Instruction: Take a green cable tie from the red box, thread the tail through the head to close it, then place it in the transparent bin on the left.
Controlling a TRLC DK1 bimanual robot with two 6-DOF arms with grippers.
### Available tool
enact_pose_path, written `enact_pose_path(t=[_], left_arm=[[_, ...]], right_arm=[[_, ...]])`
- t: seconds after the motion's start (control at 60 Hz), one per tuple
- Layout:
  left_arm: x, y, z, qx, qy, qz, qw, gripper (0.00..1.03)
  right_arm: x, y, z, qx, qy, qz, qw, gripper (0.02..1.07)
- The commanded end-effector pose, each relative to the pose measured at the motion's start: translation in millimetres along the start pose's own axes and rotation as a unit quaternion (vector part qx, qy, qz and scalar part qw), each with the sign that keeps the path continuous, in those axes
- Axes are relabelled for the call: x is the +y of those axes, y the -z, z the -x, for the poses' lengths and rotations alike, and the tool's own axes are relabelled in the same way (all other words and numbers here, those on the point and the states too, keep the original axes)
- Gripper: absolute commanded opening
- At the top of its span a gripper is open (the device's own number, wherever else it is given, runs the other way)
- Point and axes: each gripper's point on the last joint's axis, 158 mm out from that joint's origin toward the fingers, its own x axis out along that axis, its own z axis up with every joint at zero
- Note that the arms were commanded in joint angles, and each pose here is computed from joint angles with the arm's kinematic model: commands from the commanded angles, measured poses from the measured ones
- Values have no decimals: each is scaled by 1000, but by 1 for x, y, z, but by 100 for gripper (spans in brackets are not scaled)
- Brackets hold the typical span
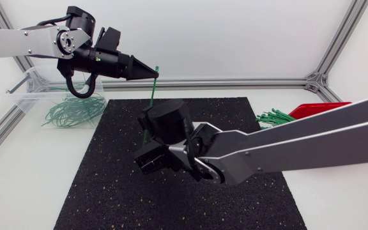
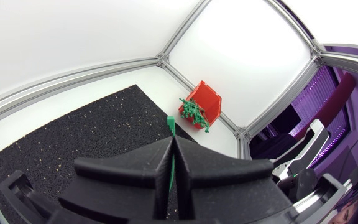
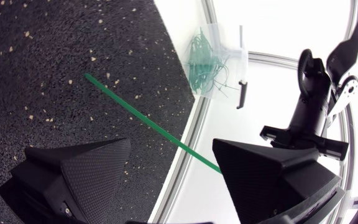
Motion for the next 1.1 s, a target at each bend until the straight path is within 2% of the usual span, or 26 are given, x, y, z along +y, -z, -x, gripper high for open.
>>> enact_pose_path(t=[0.0, 0.1, 0.25, 0.383, 0.45, 0.733, 0.85, 0.967, 1.083], left_arm=[[2, -1, -5, 4, 8, -6, 1000, 3], [3, 0, -5, 4, 7, -3, 1000, 3], [2, 2, -7, 7, 9, -2, 1000, 3], [1, 3, -8, 10, 11, 1, 1000, 3], [0, 4, -9, 11, 12, 1, 1000, 3], [-6, 7, -10, 14, 15, 1, 1000, 3], [-7, 8, -10, 15, 16, 2, 1000, 3], [-7, 7, -9, 14, 15, 1, 1000, 3], [-7, 8, -9, 14, 14, 3, 1000, 3]], right_arm=[[32, -6, -9, -4, -29, 43, 999, 91], [32, -7, -13, -5, -26, 52, 998, 80], [35, -8, -20, -5, -17, 71, 997, 78], [42, -8, -25, -5, -15, 86, 996, 61], [43, -9, -27, -7, -13, 93, 996, 57], [52, -13, -34, -12, 2, 126, 992, 56], [53, -17, -34, -20, 7, 134, 991, 45], [55, -22, -33, -26, 9, 141, 990, 38], [60, -28, -33, -33, 11, 146, 989, 38]])
